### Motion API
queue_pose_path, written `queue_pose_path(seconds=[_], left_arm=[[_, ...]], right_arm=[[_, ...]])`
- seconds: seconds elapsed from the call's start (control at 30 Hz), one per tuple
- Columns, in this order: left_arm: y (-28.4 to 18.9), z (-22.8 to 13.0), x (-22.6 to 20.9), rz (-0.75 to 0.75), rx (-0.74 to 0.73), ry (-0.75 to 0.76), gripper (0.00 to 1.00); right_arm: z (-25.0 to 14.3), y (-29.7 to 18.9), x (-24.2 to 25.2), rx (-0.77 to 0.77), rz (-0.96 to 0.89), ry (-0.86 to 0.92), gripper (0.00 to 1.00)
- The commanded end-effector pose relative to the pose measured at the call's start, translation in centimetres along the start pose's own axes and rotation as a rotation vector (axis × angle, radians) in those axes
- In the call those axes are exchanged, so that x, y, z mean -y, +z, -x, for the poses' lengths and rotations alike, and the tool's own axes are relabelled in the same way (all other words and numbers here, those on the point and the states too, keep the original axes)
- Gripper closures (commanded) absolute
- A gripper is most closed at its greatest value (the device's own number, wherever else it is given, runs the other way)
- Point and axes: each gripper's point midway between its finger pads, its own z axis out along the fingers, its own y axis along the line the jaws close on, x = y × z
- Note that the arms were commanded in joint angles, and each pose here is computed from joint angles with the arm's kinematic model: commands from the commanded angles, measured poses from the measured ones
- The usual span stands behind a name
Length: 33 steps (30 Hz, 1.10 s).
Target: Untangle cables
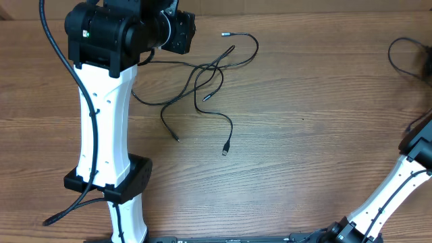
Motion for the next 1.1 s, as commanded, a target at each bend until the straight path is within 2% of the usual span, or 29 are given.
queue_pose_path(seconds=[0.0, 0.13, 0.2, 0.23, 0.3, 0.4, 0.47, 0.57, 0.63, 0.7, 0.73, 0.83, 1.0, 1.07], left_arm=[[-1.3, 0.1, 0.5, -0.017, 0.020, 0.016, 0.51], [-1.3, -0.6, 0.5, -0.015, -0.008, 0.013, 0.51], [-1.3, -0.6, 0.5, -0.015, -0.008, 0.013, 0.51], [-1.3, -0.6, 0.5, -0.015, -0.008, 0.013, 0.51], [-1.3, -0.8, 0.5, -0.015, -0.013, 0.012, 0.51], [-1.3, -0.9, 0.4, -0.015, -0.017, 0.011, 0.52], [-1.3, -0.9, 0.4, -0.015, -0.017, 0.014, 0.52], [-1.3, -0.9, 0.4, -0.015, -0.017, 0.015, 0.52], [-1.3, -0.9, 0.5, -0.016, -0.017, 0.015, 0.52], [-1.3, -0.8, 0.5, -0.016, -0.017, 0.015, 0.51], [-1.3, -0.8, 0.5, -0.016, -0.014, 0.015, 0.50], [-1.2, -0.5, 0.5, -0.017, -0.004, 0.006, 0.46], [-1.2, -0.5, 0.5, -0.016, -0.003, -0.002, 0.46], [-1.2, -0.4, 0.5, -0.016, -0.001, -0.001, 0.39]], right_arm=[[1.3, -4.7, -11.7, -0.023, 0.153, -0.114, 0.00], [2.0, -9.6, -17.5, 0.092, 0.038, -0.246, 0.00], [2.9, -12.1, -17.7, 0.205, -0.130, -0.298, 0.00], [3.7, -14.5, -16.6, 0.325, -0.328, -0.333, 0.00], [3.5, -17.0, -14.6, 0.428, -0.579, -0.381, 0.00], [0.6, -17.3, -13.2, 0.372, -0.714, -0.426, 0.00], [-2.8, -16.9, -12.2, 0.248, -0.759, -0.443, 0.00], [-7.1, -15.6, -11.6, 0.094, -0.742, -0.443, 0.00], [-8.1, -15.6, -11.1, 0.066, -0.764, -0.439, 0.00], [-8.7, -16.3, -9.9, 0.080, -0.811, -0.319, 0.00], [-9.1, -17.0, -8.5, 0.103, -0.853, -0.172, 0.00], [-10.0, -17.2, -6.9, 0.081, -0.869, 0.008, 0.00], [-10.0, -17.1, -5.6, 0.048, -0.866, 0.110, 0.00], [-9.8, -17.1, -5.2, 0.047, -0.874, 0.116, 0.00]])
